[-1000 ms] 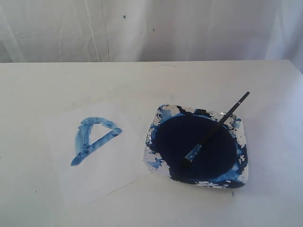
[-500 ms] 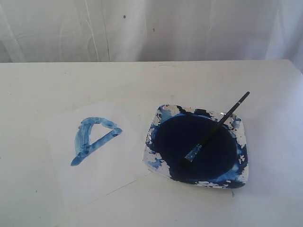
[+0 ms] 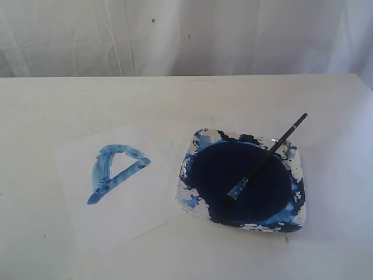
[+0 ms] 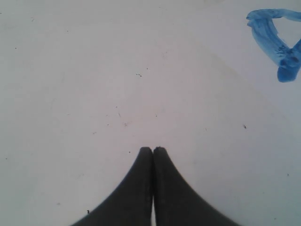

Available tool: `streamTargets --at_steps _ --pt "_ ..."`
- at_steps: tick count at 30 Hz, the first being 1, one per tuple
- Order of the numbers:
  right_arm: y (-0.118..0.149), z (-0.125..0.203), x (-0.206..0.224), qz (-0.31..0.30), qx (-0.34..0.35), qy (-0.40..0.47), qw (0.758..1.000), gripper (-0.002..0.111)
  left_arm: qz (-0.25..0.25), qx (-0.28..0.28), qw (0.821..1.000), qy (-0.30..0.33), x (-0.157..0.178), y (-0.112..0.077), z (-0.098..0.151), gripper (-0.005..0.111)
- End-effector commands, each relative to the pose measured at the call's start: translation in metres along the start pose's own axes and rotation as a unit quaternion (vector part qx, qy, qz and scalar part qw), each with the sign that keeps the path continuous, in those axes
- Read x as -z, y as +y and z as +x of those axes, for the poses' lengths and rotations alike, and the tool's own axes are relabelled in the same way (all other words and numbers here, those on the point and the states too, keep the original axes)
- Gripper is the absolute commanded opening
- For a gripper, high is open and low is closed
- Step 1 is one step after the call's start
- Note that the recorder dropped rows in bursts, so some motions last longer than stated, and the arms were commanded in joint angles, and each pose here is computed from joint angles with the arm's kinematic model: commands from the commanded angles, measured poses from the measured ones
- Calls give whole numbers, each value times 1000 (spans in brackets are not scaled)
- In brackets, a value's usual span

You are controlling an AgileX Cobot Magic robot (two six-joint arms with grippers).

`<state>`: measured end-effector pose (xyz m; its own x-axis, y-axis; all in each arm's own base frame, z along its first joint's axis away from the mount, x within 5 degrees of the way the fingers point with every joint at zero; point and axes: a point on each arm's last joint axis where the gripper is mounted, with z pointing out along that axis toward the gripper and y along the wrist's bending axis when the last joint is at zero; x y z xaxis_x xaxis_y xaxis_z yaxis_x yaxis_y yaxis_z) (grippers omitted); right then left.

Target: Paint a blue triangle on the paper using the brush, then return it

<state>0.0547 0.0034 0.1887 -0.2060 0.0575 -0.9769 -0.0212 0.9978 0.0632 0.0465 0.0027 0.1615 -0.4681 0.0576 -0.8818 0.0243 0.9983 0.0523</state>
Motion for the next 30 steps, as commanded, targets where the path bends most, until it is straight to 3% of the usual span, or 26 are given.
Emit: streamTargets --at_steps 1,10,30 --pt "1 5 0 -3 26 17 999 0 3 -3 1000 -2 0 0 0 0" --pt "-5 5 0 29 -20 17 999 0 3 -3 1000 -2 0 0 0 0" --pt "-4 7 0 17 -10 28 999 0 3 -3 1000 -2 0 0 0 0"
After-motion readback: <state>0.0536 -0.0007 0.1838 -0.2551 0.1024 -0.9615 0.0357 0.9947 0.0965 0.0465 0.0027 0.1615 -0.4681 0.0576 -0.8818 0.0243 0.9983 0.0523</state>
